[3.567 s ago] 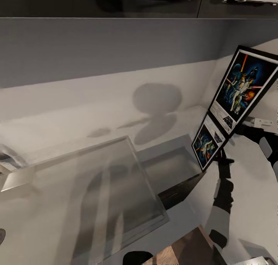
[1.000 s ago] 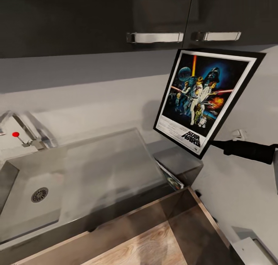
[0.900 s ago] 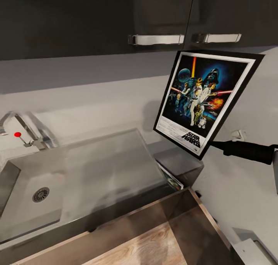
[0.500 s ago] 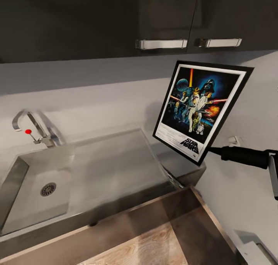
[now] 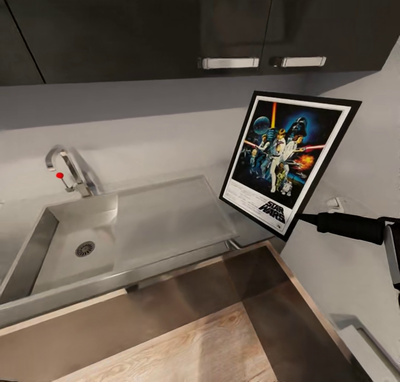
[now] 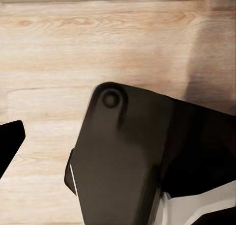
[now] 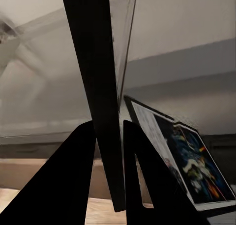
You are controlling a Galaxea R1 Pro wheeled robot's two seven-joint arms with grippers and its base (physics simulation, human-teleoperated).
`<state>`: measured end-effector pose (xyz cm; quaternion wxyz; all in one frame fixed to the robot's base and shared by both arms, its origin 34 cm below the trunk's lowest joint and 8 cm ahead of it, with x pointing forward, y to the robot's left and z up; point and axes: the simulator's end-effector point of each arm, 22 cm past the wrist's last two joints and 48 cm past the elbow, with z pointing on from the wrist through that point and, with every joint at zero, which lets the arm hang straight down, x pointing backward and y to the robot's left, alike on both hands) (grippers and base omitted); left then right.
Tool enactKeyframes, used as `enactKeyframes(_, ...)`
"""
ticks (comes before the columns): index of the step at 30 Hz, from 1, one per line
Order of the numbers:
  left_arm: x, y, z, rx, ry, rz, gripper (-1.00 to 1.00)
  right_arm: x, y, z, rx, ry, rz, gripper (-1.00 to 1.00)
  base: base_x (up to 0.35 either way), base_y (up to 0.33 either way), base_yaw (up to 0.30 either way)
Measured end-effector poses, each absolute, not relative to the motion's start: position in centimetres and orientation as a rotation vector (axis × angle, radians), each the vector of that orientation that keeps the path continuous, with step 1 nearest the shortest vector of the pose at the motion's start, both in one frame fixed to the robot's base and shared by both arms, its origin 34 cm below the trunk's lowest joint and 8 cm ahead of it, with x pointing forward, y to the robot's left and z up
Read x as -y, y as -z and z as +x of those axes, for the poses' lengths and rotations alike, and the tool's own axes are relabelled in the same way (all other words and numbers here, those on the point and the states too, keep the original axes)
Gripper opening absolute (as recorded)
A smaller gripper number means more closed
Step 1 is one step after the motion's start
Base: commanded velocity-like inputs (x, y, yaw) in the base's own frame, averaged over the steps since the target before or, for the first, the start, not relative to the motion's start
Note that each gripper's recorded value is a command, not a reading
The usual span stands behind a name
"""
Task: Pick up the poster from the kitchen countertop and hang it on one of the wall nails in the kitchen.
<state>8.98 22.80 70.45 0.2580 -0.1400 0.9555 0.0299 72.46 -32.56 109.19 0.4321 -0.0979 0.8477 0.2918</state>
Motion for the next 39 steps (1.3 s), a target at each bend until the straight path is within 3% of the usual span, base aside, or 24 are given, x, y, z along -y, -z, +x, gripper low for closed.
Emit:
enactKeyframes(11,-22.9,-70.4,9.4,-2.575,-0.082,-0.382,1.0,32.3,-109.9,71.3,-2.102,-0.707,-0.271,-1.0,-0.039,0.0,0.0)
enactKeyframes(23,-22.9,-70.4,10.0,-2.554,-0.077,-0.38,1.0,32.1,-111.0,71.1,-2.085,-0.711,-0.281,-1.0,-0.309,0.0,0.0)
enactKeyframes(30,-23.0,-70.4,10.4,-2.54,-0.078,-0.381,1.0,30.4,-111.3,70.0,-2.072,-0.814,-0.328,-1.0,-0.308,0.037,0.0)
enactKeyframes(39,-23.0,-70.4,10.8,-2.524,-0.074,-0.381,1.0,24.7,-111.9,67.5,-2.065,-0.927,-0.537,-1.0,-0.039,0.016,0.0)
